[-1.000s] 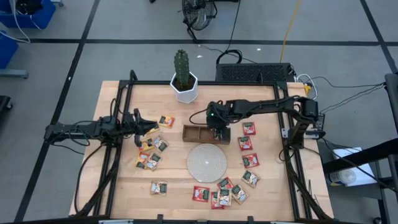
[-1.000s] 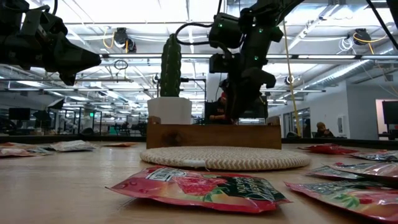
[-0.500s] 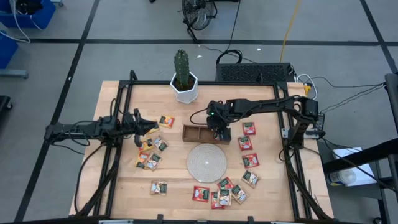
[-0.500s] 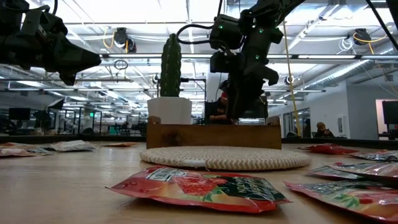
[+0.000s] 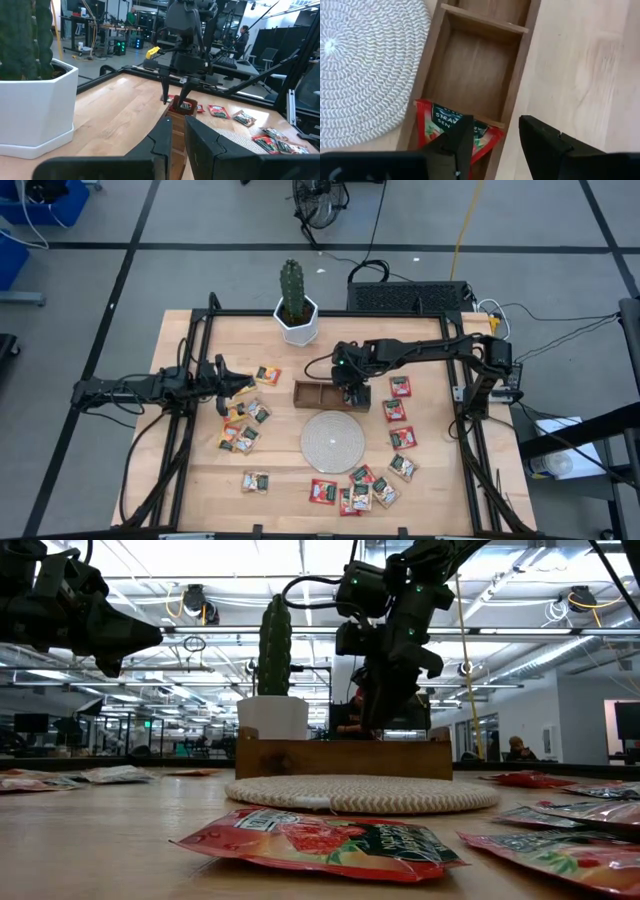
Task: Pick & Place Tea
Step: Put the red tea bag into the right section of the wooden organizer
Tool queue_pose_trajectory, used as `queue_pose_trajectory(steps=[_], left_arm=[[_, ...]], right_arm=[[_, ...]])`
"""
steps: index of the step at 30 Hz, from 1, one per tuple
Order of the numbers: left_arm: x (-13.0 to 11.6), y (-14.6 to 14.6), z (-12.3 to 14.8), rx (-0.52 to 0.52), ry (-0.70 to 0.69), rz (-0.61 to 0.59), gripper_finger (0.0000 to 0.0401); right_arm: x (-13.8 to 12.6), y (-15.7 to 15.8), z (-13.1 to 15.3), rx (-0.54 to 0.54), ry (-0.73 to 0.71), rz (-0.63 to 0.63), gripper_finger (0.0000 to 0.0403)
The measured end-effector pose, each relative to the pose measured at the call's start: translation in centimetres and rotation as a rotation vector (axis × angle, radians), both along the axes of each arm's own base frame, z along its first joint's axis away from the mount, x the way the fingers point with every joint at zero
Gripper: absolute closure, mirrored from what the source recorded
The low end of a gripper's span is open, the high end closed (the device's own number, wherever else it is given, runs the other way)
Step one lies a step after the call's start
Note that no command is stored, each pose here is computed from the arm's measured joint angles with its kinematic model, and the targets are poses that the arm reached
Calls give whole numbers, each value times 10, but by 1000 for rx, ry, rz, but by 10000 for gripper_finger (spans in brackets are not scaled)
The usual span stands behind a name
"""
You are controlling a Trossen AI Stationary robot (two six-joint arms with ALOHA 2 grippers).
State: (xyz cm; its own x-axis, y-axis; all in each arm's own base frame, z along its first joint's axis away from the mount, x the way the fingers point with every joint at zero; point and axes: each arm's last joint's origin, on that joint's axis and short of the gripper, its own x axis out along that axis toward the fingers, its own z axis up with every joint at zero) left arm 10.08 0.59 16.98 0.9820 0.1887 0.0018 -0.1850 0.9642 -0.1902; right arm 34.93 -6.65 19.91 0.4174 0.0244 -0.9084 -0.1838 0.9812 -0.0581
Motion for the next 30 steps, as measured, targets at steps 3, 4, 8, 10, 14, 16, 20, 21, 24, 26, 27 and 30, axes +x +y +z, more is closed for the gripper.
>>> queue_pose_trajectory(steps=[3, 4, 8, 10, 14, 16, 20, 21, 24, 26, 27, 30], left_arm=[[0, 0, 0, 0, 0, 0, 350], [0, 0, 0, 0, 0, 0, 350], [0, 0, 0, 0, 0, 0, 350], [0, 0, 0, 0, 0, 0, 350], [0, 0, 0, 0, 0, 0, 350], [0, 0, 0, 0, 0, 0, 350], [0, 0, 0, 0, 0, 0, 350], [0, 0, 0, 0, 0, 0, 350], [0, 0, 0, 0, -1, 0, 350], [0, 0, 0, 0, 0, 0, 350], [0, 0, 0, 0, 0, 0, 350], [0, 0, 0, 0, 0, 0, 350]], right_arm=[[0, 0, 0, 8, 2, -22, 253], [0, 0, 0, 11, 3, -29, 251], [0, 0, 0, 20, 4, -49, 236], [0, 0, 0, 23, 4, -58, 225], [-2, 0, -1, 30, 22, -67, 201], [-2, 0, -1, 30, 24, -67, 191], [-4, 1, -8, 32, 23, -66, 184], [-6, 1, -11, 33, 31, -66, 184], [-9, 2, -18, 32, 42, -60, 189], [-10, 2, -19, 33, 45, -60, 193], [-10, 2, -19, 33, 41, -61, 194], [-10, 2, -18, 32, 36, -58, 198]])
